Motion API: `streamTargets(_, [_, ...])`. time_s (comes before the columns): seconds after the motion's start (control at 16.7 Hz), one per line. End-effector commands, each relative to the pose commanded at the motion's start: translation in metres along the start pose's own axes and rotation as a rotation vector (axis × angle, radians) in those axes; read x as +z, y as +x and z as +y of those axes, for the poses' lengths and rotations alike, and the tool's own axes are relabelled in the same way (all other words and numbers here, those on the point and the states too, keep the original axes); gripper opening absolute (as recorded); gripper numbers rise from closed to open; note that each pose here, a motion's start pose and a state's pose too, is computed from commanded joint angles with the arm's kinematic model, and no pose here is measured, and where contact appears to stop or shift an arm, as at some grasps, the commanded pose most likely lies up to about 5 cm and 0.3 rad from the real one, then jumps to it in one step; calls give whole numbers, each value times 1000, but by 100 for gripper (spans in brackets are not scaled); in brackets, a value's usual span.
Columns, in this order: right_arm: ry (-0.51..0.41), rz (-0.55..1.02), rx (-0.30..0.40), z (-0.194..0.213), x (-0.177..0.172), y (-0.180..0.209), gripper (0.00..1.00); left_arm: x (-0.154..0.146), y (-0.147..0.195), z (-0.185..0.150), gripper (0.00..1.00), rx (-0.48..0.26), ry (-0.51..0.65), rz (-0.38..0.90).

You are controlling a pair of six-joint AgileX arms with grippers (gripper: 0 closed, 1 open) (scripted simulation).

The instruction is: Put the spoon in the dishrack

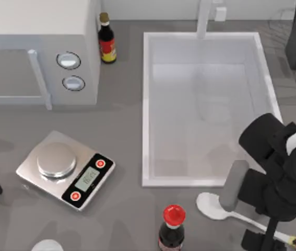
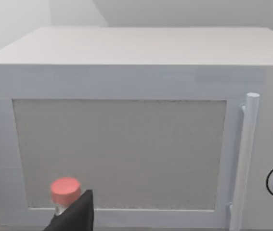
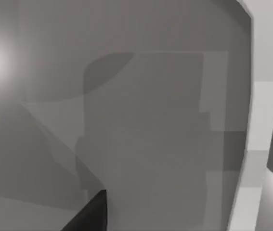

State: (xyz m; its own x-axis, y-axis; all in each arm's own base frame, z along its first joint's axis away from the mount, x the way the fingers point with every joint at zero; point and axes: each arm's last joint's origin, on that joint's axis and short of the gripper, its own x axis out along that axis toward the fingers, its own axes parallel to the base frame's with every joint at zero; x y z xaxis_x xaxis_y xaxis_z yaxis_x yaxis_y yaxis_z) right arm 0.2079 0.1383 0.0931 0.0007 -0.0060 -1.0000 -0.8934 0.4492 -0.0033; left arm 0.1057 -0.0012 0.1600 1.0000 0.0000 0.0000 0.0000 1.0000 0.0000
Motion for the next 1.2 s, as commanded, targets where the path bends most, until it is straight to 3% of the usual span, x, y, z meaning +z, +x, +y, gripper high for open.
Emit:
streamTargets(0.12, [0,0,0,0,0,0,0,0,0,0,100,0,0,0])
streamTargets(0.54, [0,0,0,0,0,0,0,0,0,0,100,0,0,0])
streamTargets(0.6, [12,-34,3,0,1,-22,0,0,0,0,100,0,0,0])
streamTargets(0.9, [1,-42,-1,-6,14,-48,0,0,0,0,100,0,0,0])
streamTargets(1.2, [1,-8,18,-11,22,-124,0,0,0,0,100,0,0,0])
